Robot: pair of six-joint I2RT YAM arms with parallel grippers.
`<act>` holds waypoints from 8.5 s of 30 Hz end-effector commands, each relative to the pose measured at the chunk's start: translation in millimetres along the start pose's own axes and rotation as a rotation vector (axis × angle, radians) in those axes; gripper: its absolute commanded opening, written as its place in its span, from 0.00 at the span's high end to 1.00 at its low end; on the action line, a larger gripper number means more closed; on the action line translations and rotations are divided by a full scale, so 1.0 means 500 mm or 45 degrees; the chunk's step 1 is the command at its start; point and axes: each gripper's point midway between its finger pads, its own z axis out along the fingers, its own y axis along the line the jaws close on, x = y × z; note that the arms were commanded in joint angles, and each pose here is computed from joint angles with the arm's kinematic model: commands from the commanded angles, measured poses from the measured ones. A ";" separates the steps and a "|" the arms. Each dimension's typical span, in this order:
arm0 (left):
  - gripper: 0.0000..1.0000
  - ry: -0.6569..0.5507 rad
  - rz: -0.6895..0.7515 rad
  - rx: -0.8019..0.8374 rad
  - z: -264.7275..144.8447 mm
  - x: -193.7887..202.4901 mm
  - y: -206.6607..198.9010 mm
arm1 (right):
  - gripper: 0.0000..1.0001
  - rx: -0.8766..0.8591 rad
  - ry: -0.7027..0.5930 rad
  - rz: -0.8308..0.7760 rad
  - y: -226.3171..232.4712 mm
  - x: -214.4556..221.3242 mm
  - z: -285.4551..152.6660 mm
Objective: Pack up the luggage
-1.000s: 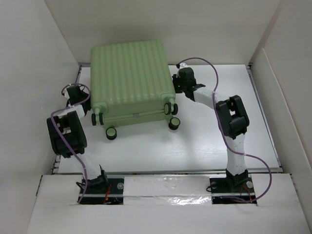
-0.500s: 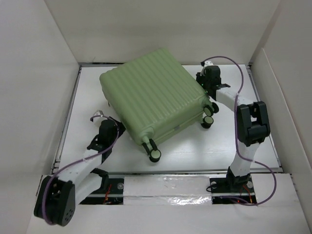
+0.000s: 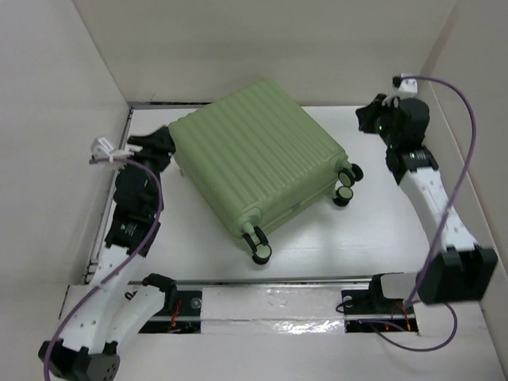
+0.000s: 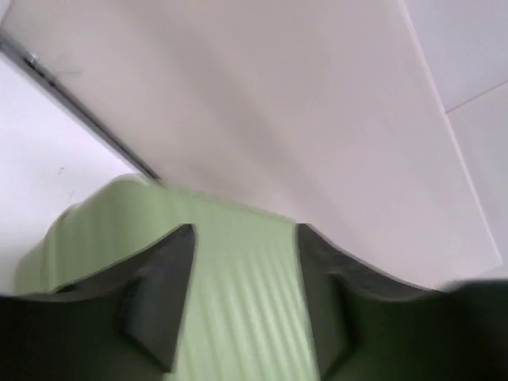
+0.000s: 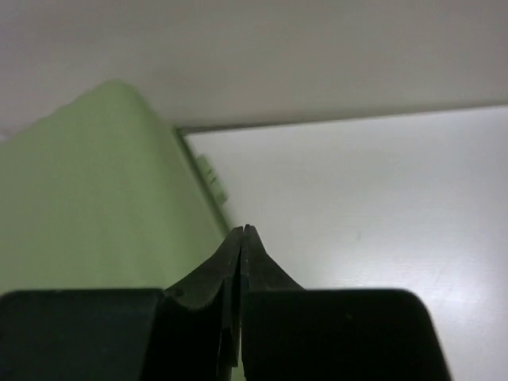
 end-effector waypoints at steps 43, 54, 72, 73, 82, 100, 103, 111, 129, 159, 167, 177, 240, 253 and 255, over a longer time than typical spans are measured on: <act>0.91 0.949 -0.193 0.460 0.273 0.444 0.150 | 1.00 -0.360 0.244 0.012 0.246 0.380 0.079; 0.91 0.983 0.182 0.118 -0.113 0.518 0.253 | 0.97 -0.699 0.696 -0.127 0.414 0.436 0.271; 0.87 0.785 0.248 0.258 -0.154 0.412 0.119 | 0.15 -0.502 0.074 -0.084 0.353 -0.034 0.183; 0.87 0.779 0.262 0.272 -0.147 0.410 0.107 | 0.14 -0.492 0.071 -0.094 0.348 -0.035 0.168; 0.97 0.746 0.388 0.163 -0.068 0.362 0.064 | 0.84 -0.464 -0.144 -0.095 0.310 -0.017 -0.088; 0.49 0.523 0.188 -0.074 0.063 0.253 0.126 | 1.00 -0.205 0.031 0.080 0.135 0.330 -0.217; 0.49 0.561 0.207 -0.057 0.122 0.281 0.078 | 1.00 -0.182 0.019 0.079 0.127 0.330 -0.220; 0.34 0.297 0.179 0.009 0.086 0.197 0.069 | 1.00 -0.107 -0.014 0.072 0.087 0.328 -0.238; 0.35 0.695 0.199 -0.149 0.514 0.259 0.223 | 1.00 0.157 0.066 0.205 -0.053 0.361 -0.162; 0.33 0.597 -0.361 0.116 0.251 0.354 0.263 | 0.97 -0.444 0.338 0.054 0.170 0.418 0.061; 0.22 0.121 -0.334 0.077 0.277 0.077 0.119 | 0.78 -0.292 0.345 0.133 0.110 0.429 -0.023; 1.00 0.279 0.060 0.587 0.021 0.147 -0.158 | 0.97 -0.429 0.318 0.182 0.142 0.472 -0.130; 0.77 1.132 0.559 0.778 -0.367 0.637 -0.052 | 1.00 -0.853 -0.121 -0.327 0.195 0.421 -0.198; 0.78 0.919 0.484 0.715 -0.237 0.620 -0.121 | 1.00 -0.734 0.335 -0.108 0.223 0.548 -0.367; 0.78 0.911 0.477 0.730 -0.233 0.623 -0.137 | 1.00 -0.787 0.416 -0.085 0.247 0.564 -0.408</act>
